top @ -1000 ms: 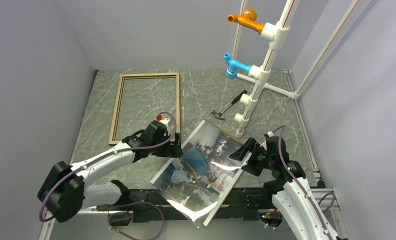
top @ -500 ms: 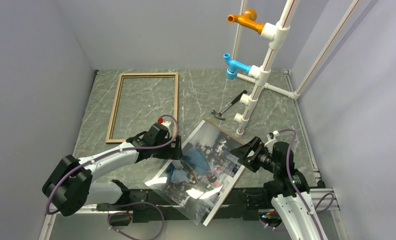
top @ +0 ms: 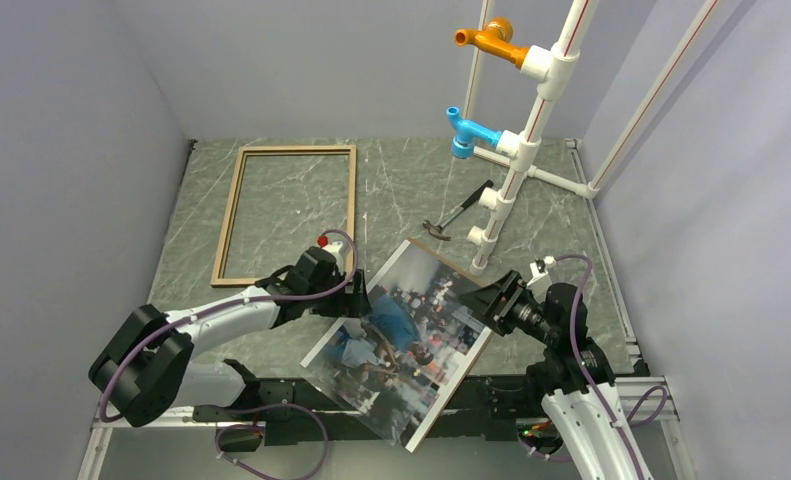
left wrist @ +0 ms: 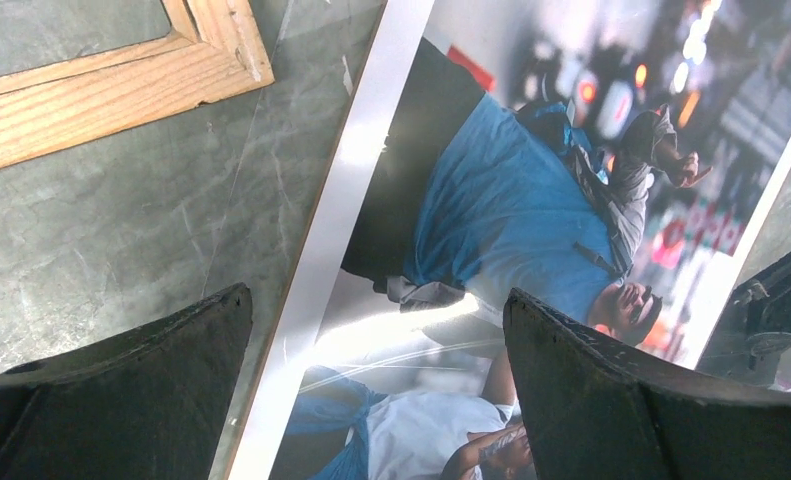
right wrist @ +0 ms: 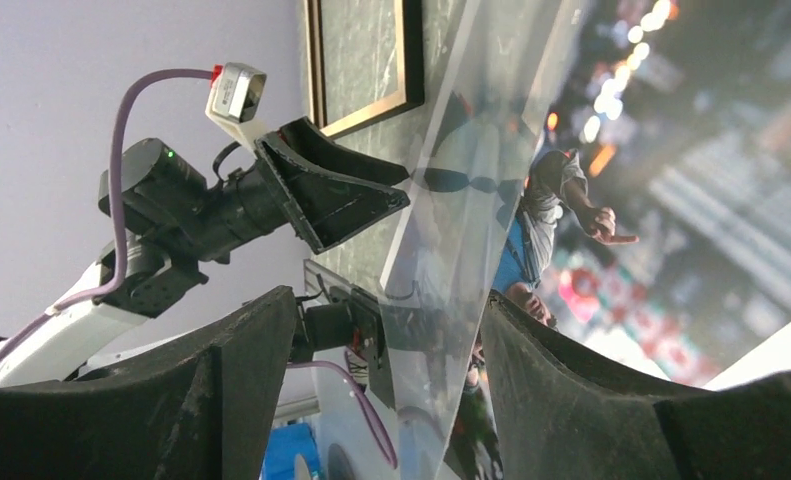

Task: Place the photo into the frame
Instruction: Pick up the photo frame item at the center of the board.

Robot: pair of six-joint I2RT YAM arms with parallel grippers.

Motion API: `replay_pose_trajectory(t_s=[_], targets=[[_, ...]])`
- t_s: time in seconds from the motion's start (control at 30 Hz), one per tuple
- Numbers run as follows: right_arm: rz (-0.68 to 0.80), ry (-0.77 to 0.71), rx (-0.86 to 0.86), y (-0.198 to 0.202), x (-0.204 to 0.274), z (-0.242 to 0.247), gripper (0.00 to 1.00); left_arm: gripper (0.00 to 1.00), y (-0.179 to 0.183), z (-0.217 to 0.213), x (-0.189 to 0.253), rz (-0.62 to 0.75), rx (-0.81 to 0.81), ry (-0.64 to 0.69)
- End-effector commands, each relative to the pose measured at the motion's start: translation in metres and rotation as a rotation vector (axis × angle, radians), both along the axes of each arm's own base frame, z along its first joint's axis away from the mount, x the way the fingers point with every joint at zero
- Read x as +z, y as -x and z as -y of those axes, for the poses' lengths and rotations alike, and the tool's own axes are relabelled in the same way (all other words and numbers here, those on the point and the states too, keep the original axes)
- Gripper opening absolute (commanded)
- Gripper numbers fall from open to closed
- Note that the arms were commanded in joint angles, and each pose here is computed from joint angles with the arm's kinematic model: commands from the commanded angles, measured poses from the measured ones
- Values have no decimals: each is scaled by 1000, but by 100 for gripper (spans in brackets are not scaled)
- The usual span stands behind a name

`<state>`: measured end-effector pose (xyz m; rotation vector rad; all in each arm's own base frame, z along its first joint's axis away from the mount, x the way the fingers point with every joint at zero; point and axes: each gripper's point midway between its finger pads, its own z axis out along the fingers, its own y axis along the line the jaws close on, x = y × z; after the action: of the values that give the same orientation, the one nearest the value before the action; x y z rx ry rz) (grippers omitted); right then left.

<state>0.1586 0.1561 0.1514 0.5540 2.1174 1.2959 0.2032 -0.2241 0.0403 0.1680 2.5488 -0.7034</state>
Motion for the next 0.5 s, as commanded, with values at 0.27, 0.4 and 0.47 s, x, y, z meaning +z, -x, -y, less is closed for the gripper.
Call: replay_pose_trajectory(t_s=[0.27,0.4,0.47], targets=[[113,-57,77,-11,13,-13,64,99,15,4,-14,-68,-21,36],[108,-48,70,-12,10,-12,58,99,15,6,-14,-71,-25,39],[103,-44,66,-13,8,-12,53,99,15,6,-13,-69,-27,41]])
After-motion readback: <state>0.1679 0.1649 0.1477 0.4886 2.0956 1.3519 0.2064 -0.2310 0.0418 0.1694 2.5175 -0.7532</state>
